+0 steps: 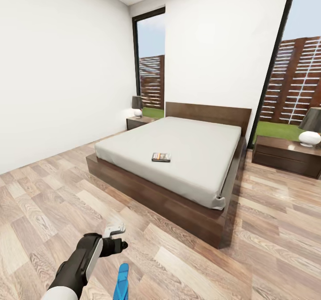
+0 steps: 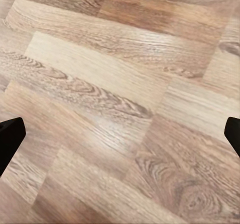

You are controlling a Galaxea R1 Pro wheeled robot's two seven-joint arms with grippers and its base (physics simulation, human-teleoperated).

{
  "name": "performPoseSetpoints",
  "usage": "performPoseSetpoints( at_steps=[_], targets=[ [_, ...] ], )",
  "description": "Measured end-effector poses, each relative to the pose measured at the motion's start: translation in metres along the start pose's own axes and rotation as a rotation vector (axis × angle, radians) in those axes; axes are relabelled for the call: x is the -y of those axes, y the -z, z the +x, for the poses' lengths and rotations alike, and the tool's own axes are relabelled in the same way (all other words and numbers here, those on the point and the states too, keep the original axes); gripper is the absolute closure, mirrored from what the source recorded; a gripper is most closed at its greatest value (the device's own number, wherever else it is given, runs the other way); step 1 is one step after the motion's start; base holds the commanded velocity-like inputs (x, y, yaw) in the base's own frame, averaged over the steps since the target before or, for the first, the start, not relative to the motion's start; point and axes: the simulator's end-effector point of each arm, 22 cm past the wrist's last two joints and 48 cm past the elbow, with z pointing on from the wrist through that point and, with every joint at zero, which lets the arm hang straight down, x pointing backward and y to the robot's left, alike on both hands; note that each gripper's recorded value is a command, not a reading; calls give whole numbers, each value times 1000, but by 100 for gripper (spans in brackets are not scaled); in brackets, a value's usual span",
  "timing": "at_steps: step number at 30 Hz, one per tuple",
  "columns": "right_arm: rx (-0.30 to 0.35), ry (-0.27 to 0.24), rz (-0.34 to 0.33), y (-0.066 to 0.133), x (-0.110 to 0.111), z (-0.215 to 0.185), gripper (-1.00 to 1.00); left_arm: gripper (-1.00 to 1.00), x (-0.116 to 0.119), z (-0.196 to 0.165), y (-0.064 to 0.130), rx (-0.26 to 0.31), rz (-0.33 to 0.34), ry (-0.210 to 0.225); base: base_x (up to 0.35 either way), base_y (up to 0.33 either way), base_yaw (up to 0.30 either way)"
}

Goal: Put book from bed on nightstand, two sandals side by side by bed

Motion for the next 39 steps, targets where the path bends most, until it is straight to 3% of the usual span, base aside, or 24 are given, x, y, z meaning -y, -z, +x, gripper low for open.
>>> performPoseSetpoints(
  at_steps=[8, 39],
  targets=[
    [0, 0, 0, -10, 6, 13, -100, -100, -10, 52, -41, -33, -4, 0, 0, 0, 0],
    [0, 1, -1, -51, 30, 64, -100, -100, -21, 91, -94, 11, 2, -5, 0, 0, 0]
  ],
)
